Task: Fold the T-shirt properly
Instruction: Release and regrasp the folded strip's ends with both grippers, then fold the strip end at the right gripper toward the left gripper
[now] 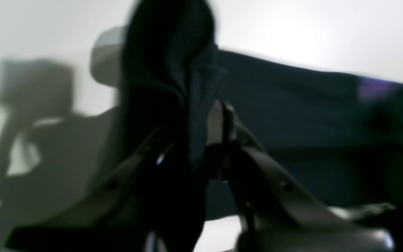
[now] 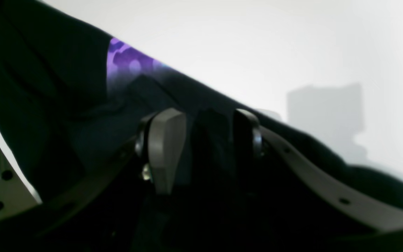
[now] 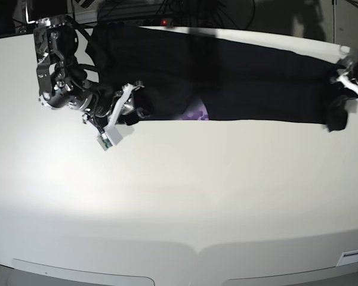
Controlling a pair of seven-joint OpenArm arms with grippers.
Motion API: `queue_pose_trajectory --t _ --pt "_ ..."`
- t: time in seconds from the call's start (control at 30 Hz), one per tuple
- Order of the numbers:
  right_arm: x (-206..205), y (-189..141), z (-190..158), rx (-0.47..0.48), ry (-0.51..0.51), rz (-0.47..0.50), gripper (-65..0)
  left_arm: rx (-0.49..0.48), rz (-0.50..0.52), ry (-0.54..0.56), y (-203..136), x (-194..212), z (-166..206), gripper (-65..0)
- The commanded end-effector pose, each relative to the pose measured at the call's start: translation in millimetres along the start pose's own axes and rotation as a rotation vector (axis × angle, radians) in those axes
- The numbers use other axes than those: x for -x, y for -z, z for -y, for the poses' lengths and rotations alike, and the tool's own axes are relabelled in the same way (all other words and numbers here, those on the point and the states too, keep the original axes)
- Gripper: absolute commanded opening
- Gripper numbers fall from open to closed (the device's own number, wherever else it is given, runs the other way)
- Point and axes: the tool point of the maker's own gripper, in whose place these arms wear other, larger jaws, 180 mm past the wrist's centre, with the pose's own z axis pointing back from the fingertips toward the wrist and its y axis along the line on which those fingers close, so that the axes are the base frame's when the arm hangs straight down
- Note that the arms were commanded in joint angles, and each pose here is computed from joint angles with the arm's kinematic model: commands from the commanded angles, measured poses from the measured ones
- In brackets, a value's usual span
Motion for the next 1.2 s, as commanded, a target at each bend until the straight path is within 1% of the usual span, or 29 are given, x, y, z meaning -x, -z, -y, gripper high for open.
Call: queue_pose_trajectory --t 0.0,0.1,0.27,0.4,0.57,0.7,0.77,0.87,0.93,0.97,1.03,1.07,1.1,1.17 --pt "-17.7 -3.4 2.2 0.002 -0.024 0.050 -39.6 0.038 0.037 0.021 -3.0 -8.0 15.8 -65.0" --pt "-22.5 -3.6 3.6 0.004 -0.030 0.058 -39.6 0.117 0.061 0.003 -0.8 5.5 57.1 -65.0" --pt "-32.1 -3.9 6.3 0.008 -0.042 0.074 -39.6 0.247 0.050 -0.037 14.4 33.3 116.9 -65.0" --pt "-37.7 -4.2 8.0 0.011 -0.050 0.083 -39.6 0.284 0.033 0.018 32.8 50.4 147.2 -65.0" --pt "-38.6 -4.3 8.2 0.011 -0.051 0.084 -39.6 0.286 -0.008 0.037 49.3 62.3 168.0 -65.0" --pt "-38.8 -4.3 8.3 0.012 -0.051 0.085 -39.6 0.349 -0.027 0.057 55.6 66.1 191.3 -65.0" --pt "-38.4 -4.3 8.3 0.012 -0.051 0.083 -39.6 0.355 -0.029 0.074 57.7 65.7 194.9 -65.0" --pt "-38.1 -4.3 8.4 0.012 -0.052 0.081 -39.6 0.338 -0.039 0.104 59.4 66.6 192.0 -65.0" --pt "-38.2 -4.3 8.3 0.012 -0.051 0.082 -39.6 0.341 -0.037 0.100 59.3 66.0 192.6 -65.0" --pt "-38.2 -4.3 8.3 0.012 -0.051 0.082 -39.6 0.350 -0.034 0.088 58.8 65.1 194.0 -59.3" --pt "-39.2 -4.3 8.6 0.012 -0.053 0.083 -39.6 0.372 -0.025 0.058 57.5 62.8 197.9 -43.9" --pt "-39.4 -4.3 8.6 0.012 -0.053 0.084 -39.6 0.384 -0.021 0.045 56.7 61.6 200.0 -38.8" --pt "-40.5 -4.4 9.0 0.013 -0.055 0.085 -39.6 0.399 -0.019 0.040 55.7 60.9 202.5 -36.3" --pt "-41.8 -4.5 9.4 0.014 -0.057 0.087 -39.6 0.458 -0.020 0.034 51.6 60.3 212.4 -35.8"
